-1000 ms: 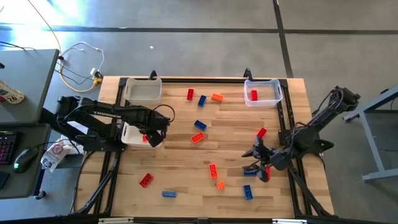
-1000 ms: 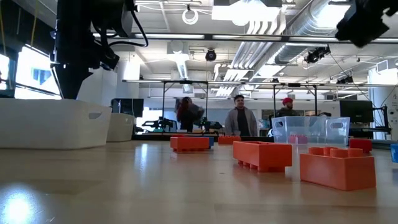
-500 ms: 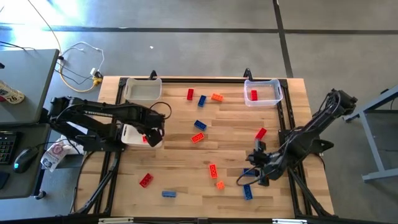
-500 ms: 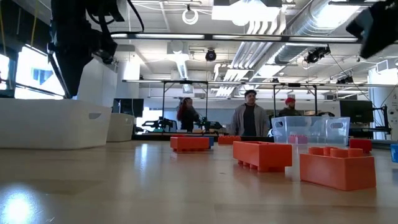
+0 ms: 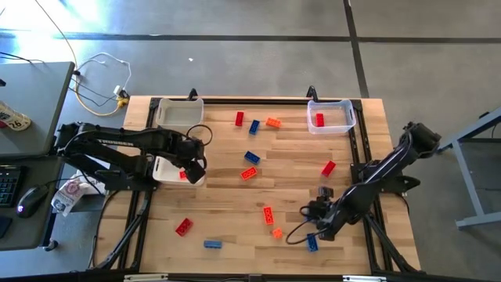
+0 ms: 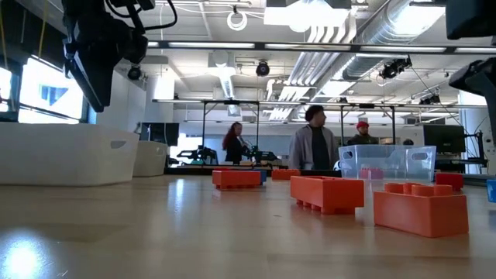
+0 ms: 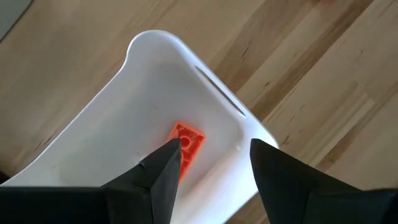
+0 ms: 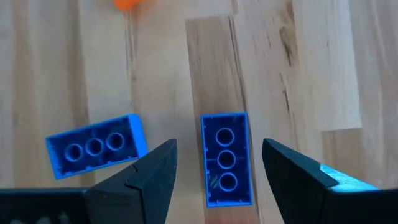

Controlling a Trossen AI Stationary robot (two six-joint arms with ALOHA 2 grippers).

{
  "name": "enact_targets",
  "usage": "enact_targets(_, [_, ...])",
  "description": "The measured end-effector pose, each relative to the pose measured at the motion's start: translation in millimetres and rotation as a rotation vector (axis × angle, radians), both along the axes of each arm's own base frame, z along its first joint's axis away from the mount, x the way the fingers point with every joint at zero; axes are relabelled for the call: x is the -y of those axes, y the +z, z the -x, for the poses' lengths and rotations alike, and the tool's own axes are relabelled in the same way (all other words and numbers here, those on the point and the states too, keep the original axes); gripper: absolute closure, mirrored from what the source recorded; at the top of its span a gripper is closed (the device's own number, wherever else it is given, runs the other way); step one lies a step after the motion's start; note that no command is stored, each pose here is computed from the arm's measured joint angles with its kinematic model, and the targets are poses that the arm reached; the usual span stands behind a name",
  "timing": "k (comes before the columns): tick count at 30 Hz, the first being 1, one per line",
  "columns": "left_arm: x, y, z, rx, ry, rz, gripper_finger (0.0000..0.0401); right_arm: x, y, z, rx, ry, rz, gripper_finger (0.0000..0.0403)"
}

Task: Sort & place blocks by color
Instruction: Put the blue game piece into the gray bin

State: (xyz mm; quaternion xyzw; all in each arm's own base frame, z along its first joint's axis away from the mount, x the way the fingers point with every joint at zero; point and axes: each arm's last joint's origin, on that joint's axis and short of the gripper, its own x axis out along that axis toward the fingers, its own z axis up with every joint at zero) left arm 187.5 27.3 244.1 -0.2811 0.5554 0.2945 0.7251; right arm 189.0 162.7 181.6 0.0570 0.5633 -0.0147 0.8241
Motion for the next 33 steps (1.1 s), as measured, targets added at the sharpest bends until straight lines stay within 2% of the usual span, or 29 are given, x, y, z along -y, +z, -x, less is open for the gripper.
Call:
enact_targets(16, [-0.1, 0.1, -0.2, 0.000, -0.013, -0.007, 0.0221, -5.7, -33.7, -4.8, -0.142, -0.044, 0.061, 0.0181])
enact_targets(21, [-0.1, 0.1, -0.2, 0.000, -0.019, -0.008, 0.0221, -7.5, -44.1, -5.2, -0.200, -0.091, 0.049, 0.0184])
enact_targets(25, [-0.2, 0.1, -0.4, 0.001, -0.024, -0.013, 0.0221, -8.7, -46.4, -6.0, -0.213, -0.130, 0.036, 0.0219])
enact_targets(30, [-0.4, 0.3, -1.4, 0.010, -0.024, -0.014, 0.0221, -9.6, -46.3, -6.8, -0.204, -0.139, 0.025, 0.0291])
enact_targets(33, [-0.6, 0.8, -3.4, 0.031, -0.031, -0.019, 0.0221, -9.5, -45.6, -6.9, -0.199, -0.142, 0.020, 0.0292])
